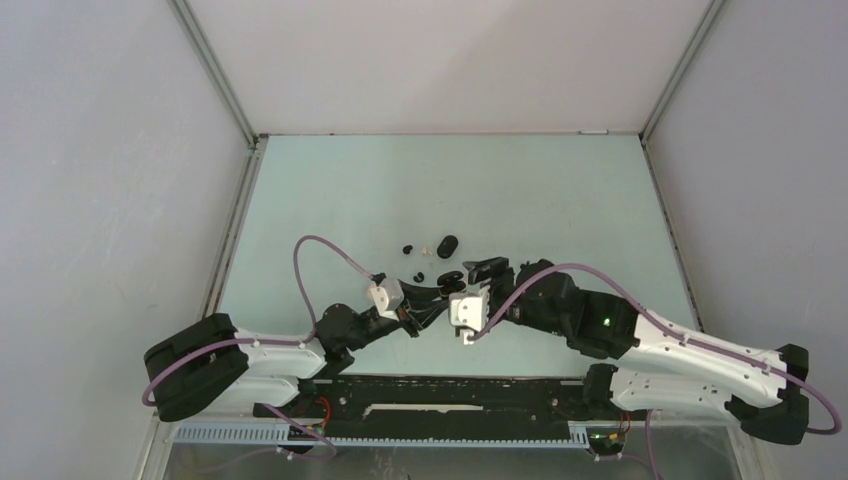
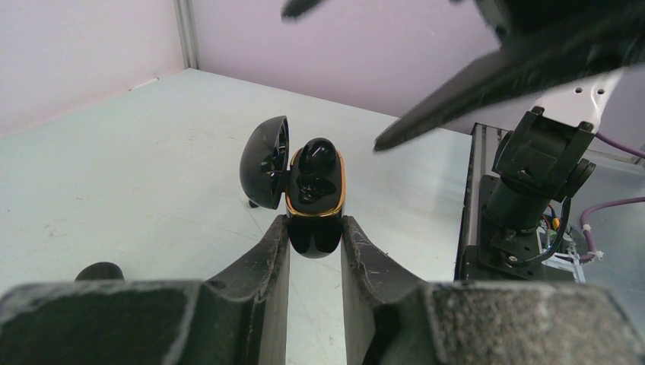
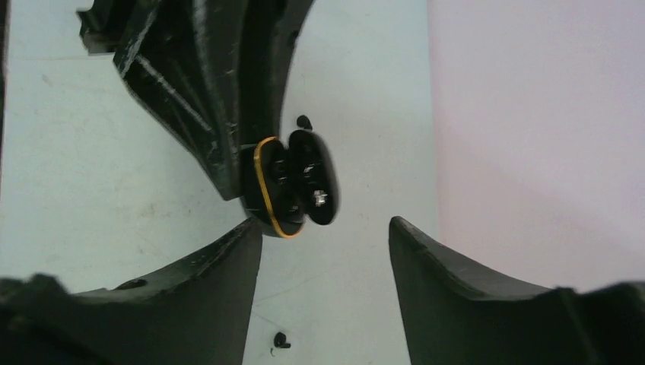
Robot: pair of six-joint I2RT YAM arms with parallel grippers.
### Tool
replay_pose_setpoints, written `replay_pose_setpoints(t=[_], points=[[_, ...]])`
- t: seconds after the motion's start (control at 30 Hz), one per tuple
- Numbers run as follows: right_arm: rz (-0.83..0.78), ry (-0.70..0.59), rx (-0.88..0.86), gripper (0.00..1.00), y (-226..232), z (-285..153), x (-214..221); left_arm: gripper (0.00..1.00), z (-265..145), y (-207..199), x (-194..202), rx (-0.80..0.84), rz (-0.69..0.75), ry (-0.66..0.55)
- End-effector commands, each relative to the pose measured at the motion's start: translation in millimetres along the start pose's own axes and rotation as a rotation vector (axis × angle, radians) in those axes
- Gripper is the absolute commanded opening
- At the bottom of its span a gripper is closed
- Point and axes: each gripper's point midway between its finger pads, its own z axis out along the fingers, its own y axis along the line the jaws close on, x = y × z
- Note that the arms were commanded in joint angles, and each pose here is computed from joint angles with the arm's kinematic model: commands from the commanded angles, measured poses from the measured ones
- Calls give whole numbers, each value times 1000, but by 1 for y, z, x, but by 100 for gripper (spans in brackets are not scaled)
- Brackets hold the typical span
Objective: Insert the wireless bluetooth earbuds into the charging case
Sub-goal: Insert the right earbud into the right side groove of the charging case, then adjust the left earbud at the center of the board.
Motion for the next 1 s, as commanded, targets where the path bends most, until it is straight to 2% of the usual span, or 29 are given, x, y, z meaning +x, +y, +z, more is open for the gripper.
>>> replay_pose_setpoints(t=[0.0,0.17,0.3,0.43,0.47,0.57,0.67,0.8,0.97], points=[[205,-54,12,68,-35,-23,-25,0,0,-1,-17,4,41,-66],[403,4,48,70,-65,-40,-4,0,1,-1,-15,7,37,-60],[589,120,94,72,-83,-51,48,0,1,-2,-14,10,34,-59],[765,267,33,71,-71,-55,103,0,1,-3,-15,13,34,-60],[818,316,-6,68,-61,-54,120,0,1,-3,-14,13,32,-58],[916,435,-91,51,-40,-51,160,0,1,-3,-14,15,31,-58],[968,537,-118,40,-28,-46,201,0,1,-4,-15,21,30,-59],[955,629,-92,42,-23,-28,254,0,2,-6,-14,29,24,-58],[941,624,-78,45,-25,1,290,0,2,-7,-12,34,18,-50]])
